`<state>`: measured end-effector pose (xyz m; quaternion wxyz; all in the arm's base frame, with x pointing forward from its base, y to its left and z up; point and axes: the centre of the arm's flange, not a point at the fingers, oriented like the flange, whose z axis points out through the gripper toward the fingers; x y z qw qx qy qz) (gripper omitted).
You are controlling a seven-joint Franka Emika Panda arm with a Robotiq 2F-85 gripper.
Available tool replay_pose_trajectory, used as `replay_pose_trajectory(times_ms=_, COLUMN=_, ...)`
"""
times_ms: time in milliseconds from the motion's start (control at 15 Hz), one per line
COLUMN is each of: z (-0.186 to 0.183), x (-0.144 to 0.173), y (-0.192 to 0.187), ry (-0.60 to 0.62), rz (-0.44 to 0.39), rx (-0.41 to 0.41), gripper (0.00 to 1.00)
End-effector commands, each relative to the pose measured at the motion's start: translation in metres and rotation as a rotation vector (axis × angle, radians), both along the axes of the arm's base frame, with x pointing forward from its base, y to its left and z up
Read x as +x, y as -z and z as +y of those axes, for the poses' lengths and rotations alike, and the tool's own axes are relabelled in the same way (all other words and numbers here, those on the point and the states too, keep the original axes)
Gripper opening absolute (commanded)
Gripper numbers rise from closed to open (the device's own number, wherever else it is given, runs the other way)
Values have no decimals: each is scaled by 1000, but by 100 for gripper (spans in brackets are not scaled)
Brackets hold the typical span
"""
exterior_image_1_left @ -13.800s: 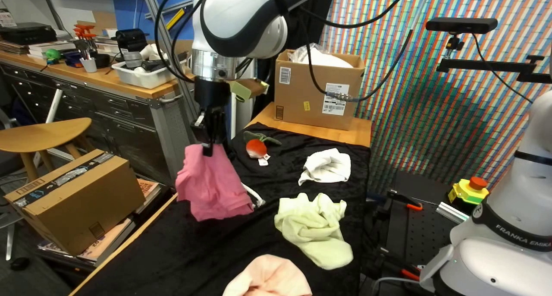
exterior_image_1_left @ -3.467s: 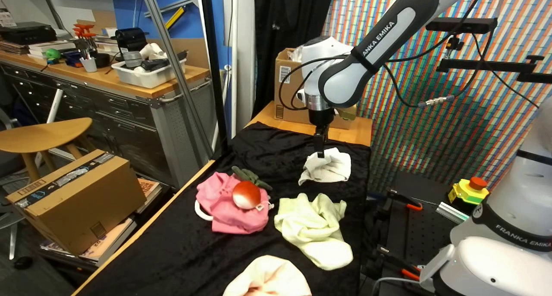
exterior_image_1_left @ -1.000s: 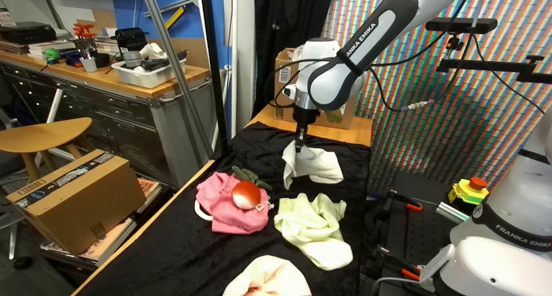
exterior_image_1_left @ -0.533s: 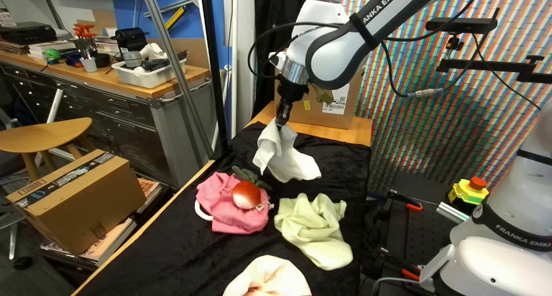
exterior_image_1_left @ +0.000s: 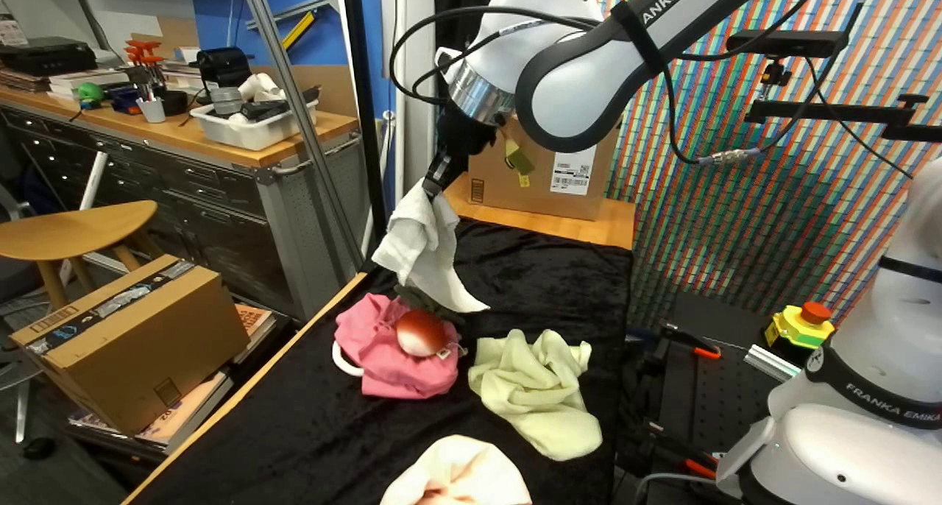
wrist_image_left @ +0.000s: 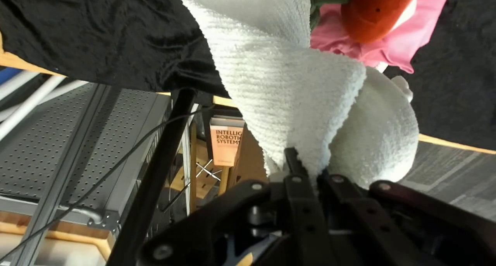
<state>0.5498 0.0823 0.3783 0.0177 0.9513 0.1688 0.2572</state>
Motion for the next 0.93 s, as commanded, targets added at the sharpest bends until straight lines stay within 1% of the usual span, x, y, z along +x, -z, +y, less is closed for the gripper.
replay_pose_trajectory(times_ms=0, z=32, x=-1, y=-10, ry=7, rz=-71, rx=8, gripper=1)
replay_pose_trajectory(times_ms=200, z=52, x=-6, y=-2, ry=-18, rz=-70, rx=-25, gripper=1)
replay_pose_trajectory(times_ms=267, z=58, x=-8, y=4, ry=-31, rz=-66, rx=-46, gripper=4)
replay_pose_trajectory(times_ms=333, z=62, x=-10, y=5, ry=-40, rz=-61, rx=-57, gripper=30)
replay_pose_trajectory(times_ms=400, z=66, x=-11, y=8, ry=-48, rz=-57, rx=-66, gripper=31)
replay_pose_trajectory(times_ms=467, z=69, x=-13, y=10, ry=-55, rz=-56, rx=-73, gripper=36)
replay_pose_trajectory(times_ms=667, z=74, x=-14, y=13, ry=-72, rz=-34, rx=-70, gripper=61)
replay_pose_trajectory(times_ms=733, z=75, x=-15, y=14, ry=-77, rz=-24, rx=-71, gripper=68)
replay_pose_trajectory(times_ms=867, z=75, x=-16, y=15, ry=-71, rz=27, rx=-82, gripper=84)
